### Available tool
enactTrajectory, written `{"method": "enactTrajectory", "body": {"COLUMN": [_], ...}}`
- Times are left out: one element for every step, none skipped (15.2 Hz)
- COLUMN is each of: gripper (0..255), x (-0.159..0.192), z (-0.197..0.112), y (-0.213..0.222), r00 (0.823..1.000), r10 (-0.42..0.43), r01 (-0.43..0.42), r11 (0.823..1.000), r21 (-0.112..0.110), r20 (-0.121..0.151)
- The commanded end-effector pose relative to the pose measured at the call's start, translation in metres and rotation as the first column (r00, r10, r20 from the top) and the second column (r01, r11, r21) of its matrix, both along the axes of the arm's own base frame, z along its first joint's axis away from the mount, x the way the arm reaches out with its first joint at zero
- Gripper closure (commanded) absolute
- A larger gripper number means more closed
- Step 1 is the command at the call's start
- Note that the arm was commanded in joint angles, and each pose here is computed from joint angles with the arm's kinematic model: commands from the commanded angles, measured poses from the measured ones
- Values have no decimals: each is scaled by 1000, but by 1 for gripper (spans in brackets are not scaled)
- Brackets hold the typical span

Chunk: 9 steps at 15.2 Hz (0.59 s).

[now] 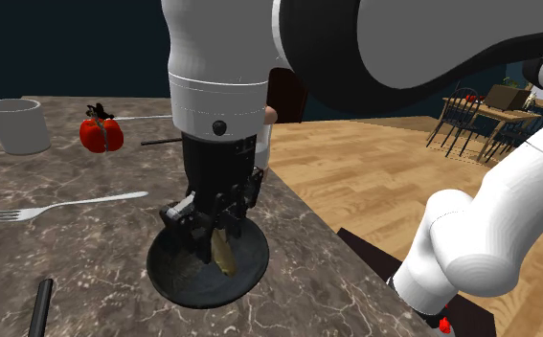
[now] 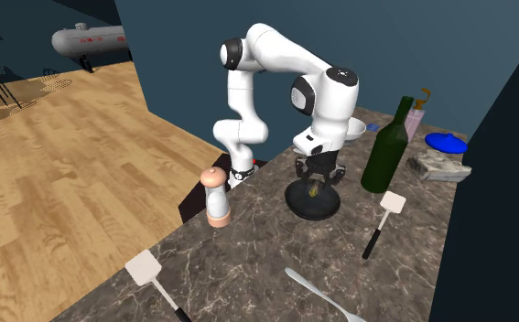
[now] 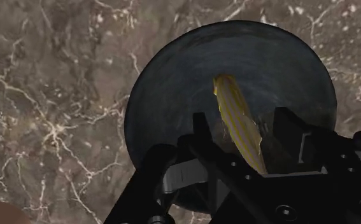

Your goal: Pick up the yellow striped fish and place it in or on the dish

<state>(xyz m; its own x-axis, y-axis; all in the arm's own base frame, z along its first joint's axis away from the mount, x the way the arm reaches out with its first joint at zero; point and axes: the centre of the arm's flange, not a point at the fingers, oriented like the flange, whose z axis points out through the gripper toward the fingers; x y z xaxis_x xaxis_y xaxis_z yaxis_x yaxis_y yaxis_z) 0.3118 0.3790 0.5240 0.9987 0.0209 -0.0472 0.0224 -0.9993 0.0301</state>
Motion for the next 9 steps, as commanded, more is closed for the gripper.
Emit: {"method": "enactTrajectory", "body": {"gripper": [0, 0, 0, 0, 0, 0, 0, 0, 0], "x": [0, 0, 0, 0, 0, 1, 1, 2, 2], "z": [0, 0, 0, 0, 0, 13, 26, 39, 50], "y": [0, 0, 0, 0, 0, 1, 1, 1, 2], "r00": [1000, 1000, 1000, 1000, 1000, 1000, 1000, 1000, 1000], "r10": [0, 0, 0, 0, 0, 0, 0, 0, 0], "r01": [0, 0, 0, 0, 0, 0, 0, 0, 0], "r11": [1000, 1000, 1000, 1000, 1000, 1000, 1000, 1000, 1000], "r21": [0, 0, 0, 0, 0, 0, 0, 0, 0], "r20": [0, 0, 0, 0, 0, 0, 0, 0, 0]}}
